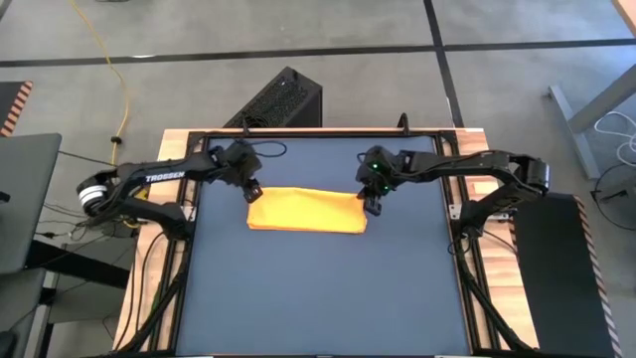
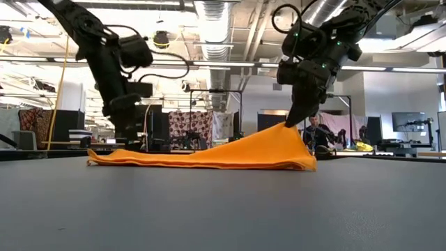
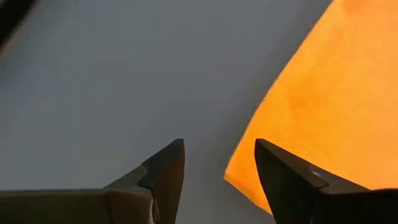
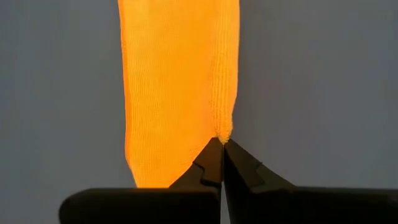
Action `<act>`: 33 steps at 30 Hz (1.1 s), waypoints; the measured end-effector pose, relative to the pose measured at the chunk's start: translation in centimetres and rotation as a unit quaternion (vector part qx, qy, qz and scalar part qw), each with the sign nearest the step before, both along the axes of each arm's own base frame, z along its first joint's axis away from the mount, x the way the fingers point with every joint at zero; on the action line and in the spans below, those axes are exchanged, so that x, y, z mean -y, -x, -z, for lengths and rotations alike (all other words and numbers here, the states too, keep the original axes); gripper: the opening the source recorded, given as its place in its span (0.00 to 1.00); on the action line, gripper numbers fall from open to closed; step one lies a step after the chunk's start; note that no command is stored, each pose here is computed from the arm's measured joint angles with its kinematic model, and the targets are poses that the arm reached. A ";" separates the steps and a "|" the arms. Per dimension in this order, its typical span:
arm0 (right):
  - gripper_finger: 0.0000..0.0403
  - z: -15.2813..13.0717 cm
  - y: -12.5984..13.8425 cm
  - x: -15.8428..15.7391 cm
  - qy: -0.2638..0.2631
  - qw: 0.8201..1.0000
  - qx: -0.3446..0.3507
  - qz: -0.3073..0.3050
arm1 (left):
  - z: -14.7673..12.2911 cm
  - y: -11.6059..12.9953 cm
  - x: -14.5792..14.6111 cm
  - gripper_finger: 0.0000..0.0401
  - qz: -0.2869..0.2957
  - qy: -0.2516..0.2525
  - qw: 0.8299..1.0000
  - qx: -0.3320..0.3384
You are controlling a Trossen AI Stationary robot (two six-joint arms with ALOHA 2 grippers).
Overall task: Roll towel
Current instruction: Roll the yellow microfiber towel
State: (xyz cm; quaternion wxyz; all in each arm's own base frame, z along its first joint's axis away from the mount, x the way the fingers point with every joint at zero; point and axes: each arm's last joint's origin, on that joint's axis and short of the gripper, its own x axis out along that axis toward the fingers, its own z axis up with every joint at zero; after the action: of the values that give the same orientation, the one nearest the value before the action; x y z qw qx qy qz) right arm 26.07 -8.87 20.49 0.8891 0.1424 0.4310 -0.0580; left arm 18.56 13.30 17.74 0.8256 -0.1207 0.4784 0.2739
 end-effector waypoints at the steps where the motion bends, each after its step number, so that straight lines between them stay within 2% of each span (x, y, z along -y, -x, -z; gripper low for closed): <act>1: 0.06 0.1 -0.1 -0.1 0.000 1.000 -0.001 -0.002 | 0.3 -0.1 -0.2 0.46 0.001 0.010 1.000 -0.001; 6: 0.06 0.2 -0.2 -0.4 -0.001 1.000 -0.003 -0.008 | 1.7 -0.6 -0.5 0.46 0.028 0.058 0.998 0.006; 21: 0.06 0.2 -0.3 -0.5 -0.007 1.000 -0.003 -0.001 | 5.0 -1.7 -1.3 0.44 0.032 0.083 0.995 -0.034; 24: 0.06 0.2 -0.3 -0.5 -0.007 1.000 -0.003 -0.001 | 5.0 -1.4 -1.2 0.35 0.037 0.078 0.995 -0.048; 29: 0.06 0.2 -0.3 -0.5 -0.007 1.000 -0.003 -0.001 | 4.6 -1.2 -1.1 0.06 0.048 0.077 0.995 -0.048; 33: 0.06 0.2 -0.3 -0.4 -0.001 1.000 -0.004 0.002 | 3.5 -1.1 -0.8 0.01 0.042 0.076 0.996 -0.023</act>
State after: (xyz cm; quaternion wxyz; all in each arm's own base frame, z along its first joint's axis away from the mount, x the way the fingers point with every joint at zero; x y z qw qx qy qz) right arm 26.34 -8.45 20.28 0.8869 0.1444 0.4346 -0.0601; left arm 19.63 14.12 14.27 0.8136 -0.1570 0.5212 0.2044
